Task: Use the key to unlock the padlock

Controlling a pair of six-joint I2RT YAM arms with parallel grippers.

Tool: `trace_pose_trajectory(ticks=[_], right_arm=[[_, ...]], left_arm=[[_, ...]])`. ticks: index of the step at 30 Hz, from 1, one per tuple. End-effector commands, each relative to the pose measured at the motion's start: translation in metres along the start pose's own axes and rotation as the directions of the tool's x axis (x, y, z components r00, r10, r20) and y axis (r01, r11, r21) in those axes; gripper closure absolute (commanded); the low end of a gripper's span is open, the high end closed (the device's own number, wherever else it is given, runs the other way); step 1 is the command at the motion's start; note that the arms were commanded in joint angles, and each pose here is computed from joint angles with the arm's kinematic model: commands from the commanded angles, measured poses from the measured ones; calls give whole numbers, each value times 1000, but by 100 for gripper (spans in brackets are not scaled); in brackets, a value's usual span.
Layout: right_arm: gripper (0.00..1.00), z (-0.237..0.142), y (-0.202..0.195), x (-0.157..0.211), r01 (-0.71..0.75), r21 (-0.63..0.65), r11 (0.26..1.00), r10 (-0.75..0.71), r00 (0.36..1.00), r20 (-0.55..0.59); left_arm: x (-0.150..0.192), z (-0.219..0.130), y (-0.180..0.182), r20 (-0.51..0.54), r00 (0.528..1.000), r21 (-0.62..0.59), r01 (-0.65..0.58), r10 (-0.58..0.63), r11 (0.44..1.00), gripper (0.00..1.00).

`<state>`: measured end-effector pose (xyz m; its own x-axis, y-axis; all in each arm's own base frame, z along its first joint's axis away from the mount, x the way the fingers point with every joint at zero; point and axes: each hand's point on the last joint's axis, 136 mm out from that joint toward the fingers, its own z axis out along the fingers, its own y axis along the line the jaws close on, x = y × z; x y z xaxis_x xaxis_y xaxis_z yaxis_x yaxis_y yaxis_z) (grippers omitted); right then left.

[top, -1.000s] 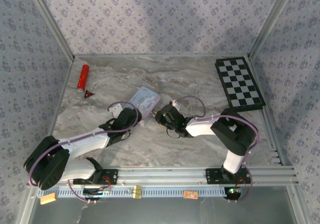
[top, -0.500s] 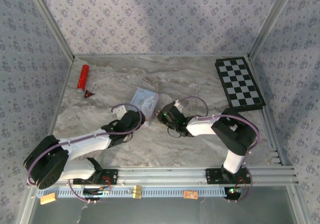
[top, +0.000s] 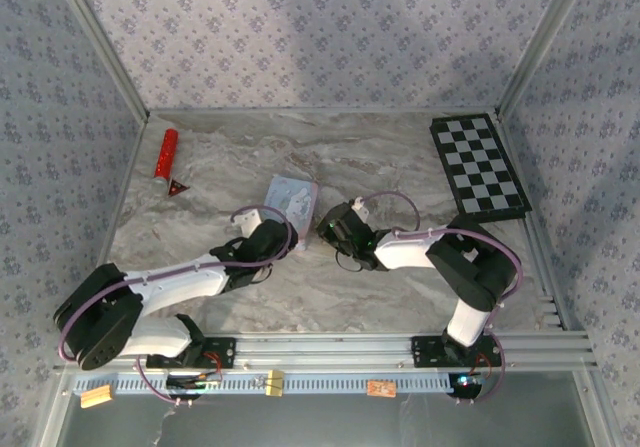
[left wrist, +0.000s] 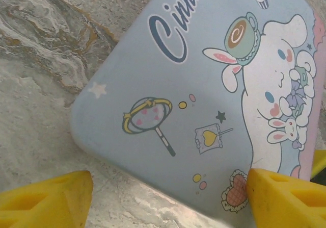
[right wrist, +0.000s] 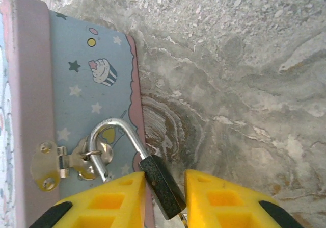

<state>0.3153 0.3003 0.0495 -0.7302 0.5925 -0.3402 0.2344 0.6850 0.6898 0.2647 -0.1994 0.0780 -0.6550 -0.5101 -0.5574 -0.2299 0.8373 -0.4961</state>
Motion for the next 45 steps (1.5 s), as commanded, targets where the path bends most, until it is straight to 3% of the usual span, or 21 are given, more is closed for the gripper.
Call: trace_pose_trajectory(ticks=[1,12,17,25,45], right_arm=[[74,-5,22,-10,-33,-43,999,34,999,24],[72,-5,15,-17,24,-43,999,-23,999,34],[62,-1,12,-23,212,-144,967,-219,975,-34],[61,4,-10,-6,274,-369,888,-342,931,-132],[64,17,-5,23,434,-503,748,-584,790,-187]], left_arm=[[6,1,-5,-29,999,-5,-18,17,1000,21],[3,-1,-1,-15,1000,-17,-18,18,1000,20],[-4,-4,7,9,1000,-40,-25,25,999,19],[-6,1,11,-10,999,-51,-31,30,998,19],[-22,9,18,-41,999,-62,-17,14,998,19]])
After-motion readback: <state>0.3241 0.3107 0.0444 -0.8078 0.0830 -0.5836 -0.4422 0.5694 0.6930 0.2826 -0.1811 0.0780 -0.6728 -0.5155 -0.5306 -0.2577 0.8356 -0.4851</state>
